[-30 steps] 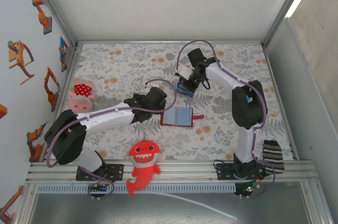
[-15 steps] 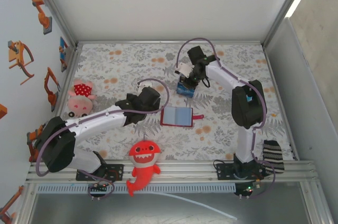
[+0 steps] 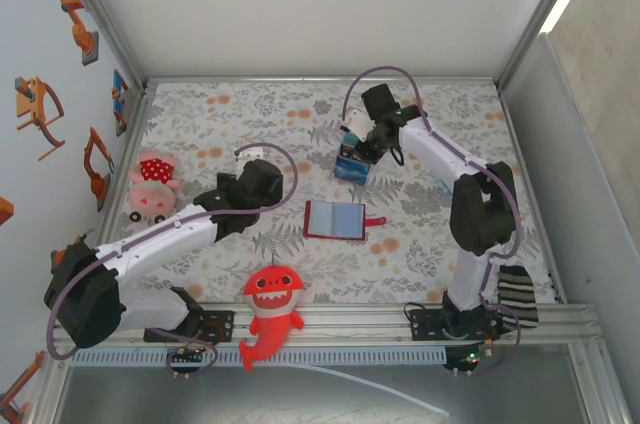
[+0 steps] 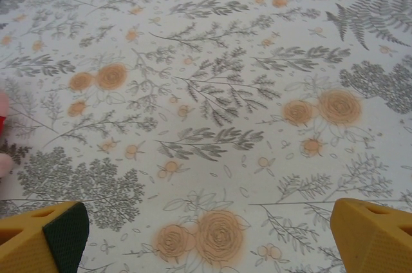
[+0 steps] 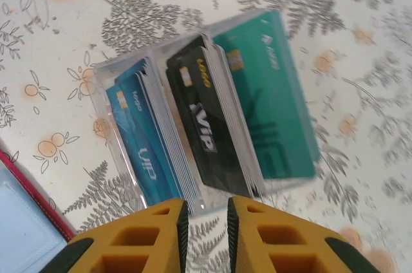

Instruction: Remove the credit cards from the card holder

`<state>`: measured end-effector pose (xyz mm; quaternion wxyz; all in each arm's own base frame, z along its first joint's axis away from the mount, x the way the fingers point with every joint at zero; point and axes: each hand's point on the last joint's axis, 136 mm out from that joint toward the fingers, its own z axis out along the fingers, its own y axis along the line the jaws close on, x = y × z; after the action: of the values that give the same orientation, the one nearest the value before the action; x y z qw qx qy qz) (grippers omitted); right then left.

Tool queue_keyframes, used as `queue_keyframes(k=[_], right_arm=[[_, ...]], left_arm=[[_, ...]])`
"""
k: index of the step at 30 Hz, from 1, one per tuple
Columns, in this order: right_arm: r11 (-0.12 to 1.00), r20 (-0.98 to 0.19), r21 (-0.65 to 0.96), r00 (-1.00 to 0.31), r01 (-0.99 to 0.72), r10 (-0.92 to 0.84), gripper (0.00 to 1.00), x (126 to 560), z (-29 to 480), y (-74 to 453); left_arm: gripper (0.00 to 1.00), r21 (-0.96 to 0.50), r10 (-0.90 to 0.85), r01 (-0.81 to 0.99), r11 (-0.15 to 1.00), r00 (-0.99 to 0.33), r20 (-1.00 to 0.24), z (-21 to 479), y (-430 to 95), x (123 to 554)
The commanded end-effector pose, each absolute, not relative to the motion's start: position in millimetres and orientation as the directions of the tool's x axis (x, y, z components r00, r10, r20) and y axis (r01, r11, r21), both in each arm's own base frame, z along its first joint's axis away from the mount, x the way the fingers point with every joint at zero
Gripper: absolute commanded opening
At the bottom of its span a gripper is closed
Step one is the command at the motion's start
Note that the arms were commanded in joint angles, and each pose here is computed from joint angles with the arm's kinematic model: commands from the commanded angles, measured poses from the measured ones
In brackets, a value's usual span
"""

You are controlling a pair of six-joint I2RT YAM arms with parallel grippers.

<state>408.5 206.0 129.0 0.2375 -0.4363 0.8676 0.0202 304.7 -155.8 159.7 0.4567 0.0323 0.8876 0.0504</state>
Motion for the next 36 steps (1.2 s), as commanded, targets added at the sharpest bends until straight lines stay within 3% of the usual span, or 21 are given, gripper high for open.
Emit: queue_keyframes(k=[1,6,11,17,25,26,27,28,36], right_arm=[[0.708,-0.492,-0.221,-0.549,-0.671,-0.675,0.26,407,158,188],[0.785,-0.556,-0.243,-0.581,-0.570,-0.594,0.32,394,178,167],[0.867,-0.619,-0.263,-0.615,-0.423,-0.488,0.43,376,192,136],[0.937,-0.722,-0.268,-0.596,-0.225,-0.350,0.69,356,200,95],[0.975,-0.786,-0.221,-0.595,0.012,-0.171,0.77,340,195,44],[0.973,-0.792,-0.227,-0.586,0.027,-0.169,0.88,340,194,39],[0.971,-0.801,-0.238,-0.572,0.032,-0.177,0.90,339,192,37],[0.969,-0.819,-0.245,-0.541,0.031,-0.190,0.99,340,193,37],[0.961,-0.950,-0.229,-0.251,0.152,-0.186,0.99,323,193,16]], left_arm=[[0.97,0.134,0.087,-0.045,0.990,-0.558,-0.825,167,-132,307],[0.97,0.113,0.032,-0.120,0.986,-0.535,-0.844,170,-101,308],[0.97,0.100,-0.011,-0.195,0.976,-0.500,-0.866,167,-68,309],[0.97,0.096,-0.036,-0.264,0.960,-0.453,-0.891,166,-37,312],[0.97,0.123,-0.024,-0.325,0.938,-0.413,-0.910,163,-7,321],[0.97,0.132,-0.016,-0.330,0.935,-0.410,-0.912,162,-3,323],[0.97,0.141,-0.007,-0.332,0.933,-0.408,-0.913,160,0,324],[0.97,0.148,-0.001,-0.336,0.930,-0.407,-0.914,160,3,325],[0.97,0.155,0.052,-0.299,0.942,-0.327,-0.944,147,14,338]])
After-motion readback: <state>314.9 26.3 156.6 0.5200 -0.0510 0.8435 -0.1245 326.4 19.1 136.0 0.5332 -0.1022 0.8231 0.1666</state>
